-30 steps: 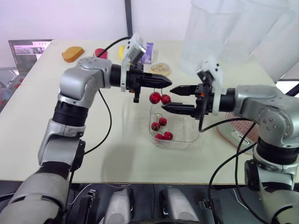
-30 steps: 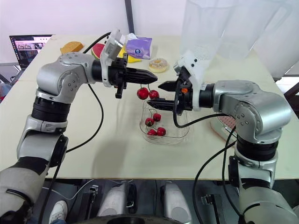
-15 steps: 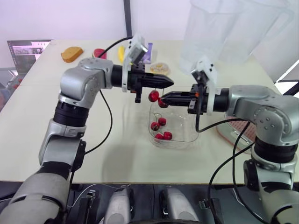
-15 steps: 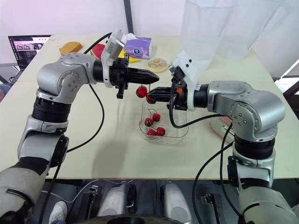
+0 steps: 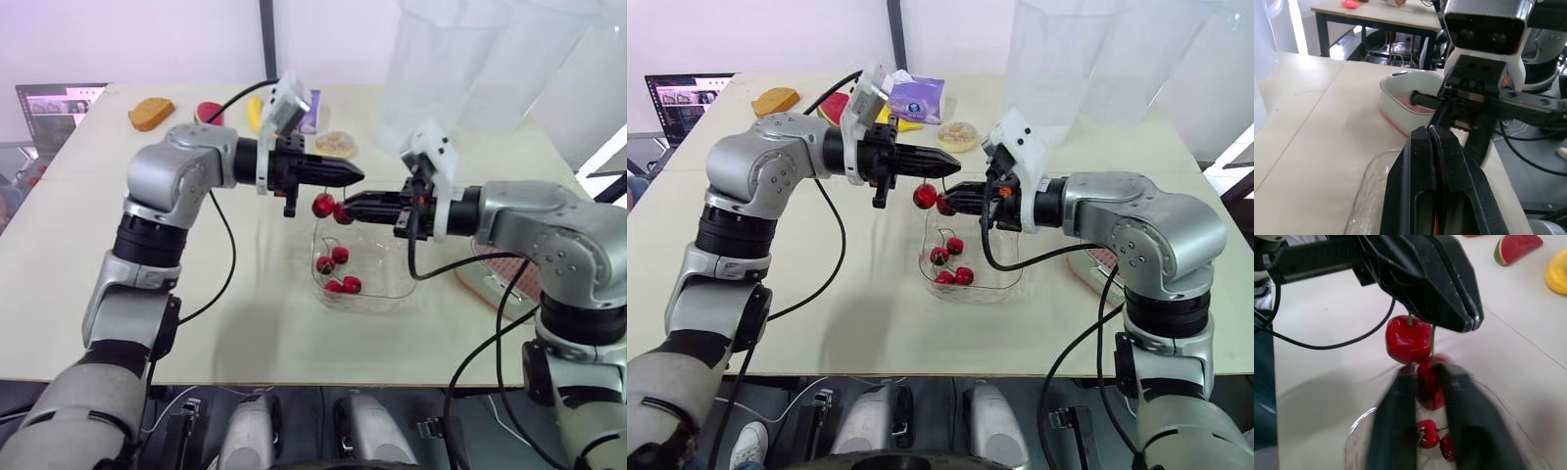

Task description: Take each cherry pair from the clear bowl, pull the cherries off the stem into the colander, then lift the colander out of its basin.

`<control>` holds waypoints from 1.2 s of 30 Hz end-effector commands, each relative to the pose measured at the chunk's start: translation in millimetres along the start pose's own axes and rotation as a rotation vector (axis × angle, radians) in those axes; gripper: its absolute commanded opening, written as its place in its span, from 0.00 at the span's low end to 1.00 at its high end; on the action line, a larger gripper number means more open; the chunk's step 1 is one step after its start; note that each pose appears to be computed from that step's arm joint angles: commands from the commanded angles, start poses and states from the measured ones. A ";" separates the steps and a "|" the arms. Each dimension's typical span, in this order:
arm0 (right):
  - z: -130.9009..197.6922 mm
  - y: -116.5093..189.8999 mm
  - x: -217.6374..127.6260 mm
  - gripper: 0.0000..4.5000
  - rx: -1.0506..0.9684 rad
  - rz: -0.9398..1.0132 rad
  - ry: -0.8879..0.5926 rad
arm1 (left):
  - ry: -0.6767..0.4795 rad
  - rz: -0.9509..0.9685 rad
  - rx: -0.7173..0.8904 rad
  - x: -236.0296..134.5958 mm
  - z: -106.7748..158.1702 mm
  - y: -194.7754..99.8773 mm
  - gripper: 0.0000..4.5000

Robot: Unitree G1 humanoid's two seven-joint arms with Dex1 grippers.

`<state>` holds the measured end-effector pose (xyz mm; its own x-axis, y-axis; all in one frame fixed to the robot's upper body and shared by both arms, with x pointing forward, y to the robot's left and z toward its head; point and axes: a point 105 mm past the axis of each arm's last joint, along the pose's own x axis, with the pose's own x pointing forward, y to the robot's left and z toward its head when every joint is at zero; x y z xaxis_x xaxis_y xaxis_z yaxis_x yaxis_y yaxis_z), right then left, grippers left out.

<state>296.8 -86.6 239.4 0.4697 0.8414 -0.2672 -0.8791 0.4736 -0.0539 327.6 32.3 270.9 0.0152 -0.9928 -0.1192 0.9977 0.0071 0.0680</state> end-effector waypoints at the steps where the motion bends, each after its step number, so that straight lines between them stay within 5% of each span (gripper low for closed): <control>1: 9.0 1.2 -3.3 0.30 -0.022 -0.003 -0.039 | -0.031 -0.011 0.057 -1.7 15.4 -5.5 0.00; 11: 5.1 -0.7 -1.2 0.30 -0.040 -0.017 -0.041 | -0.040 -0.023 0.053 -0.7 18.7 -8.6 0.00; 14: 4.6 -3.4 -4.0 0.48 -0.044 -0.031 -0.039 | -0.035 -0.017 0.050 -2.2 18.0 -7.3 0.00; 19: 7.7 -2.1 -6.0 0.99 -0.040 -0.024 -0.051 | -0.032 -0.015 0.050 -2.5 17.5 -6.9 0.00; 33: -3.7 1.0 -1.7 0.99 0.005 -0.002 -0.036 | -0.034 -0.016 0.055 -1.5 19.0 -7.1 0.00; 36: -4.1 0.0 -1.8 0.81 0.007 -0.006 -0.037 | -0.033 -0.015 0.056 -1.7 19.4 -7.1 0.00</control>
<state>296.1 -89.7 227.4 0.4709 0.8422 -0.2625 -0.8755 0.4826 -0.0224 324.4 31.8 273.2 0.0066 -0.9933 -0.1155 0.9979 -0.0008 0.0645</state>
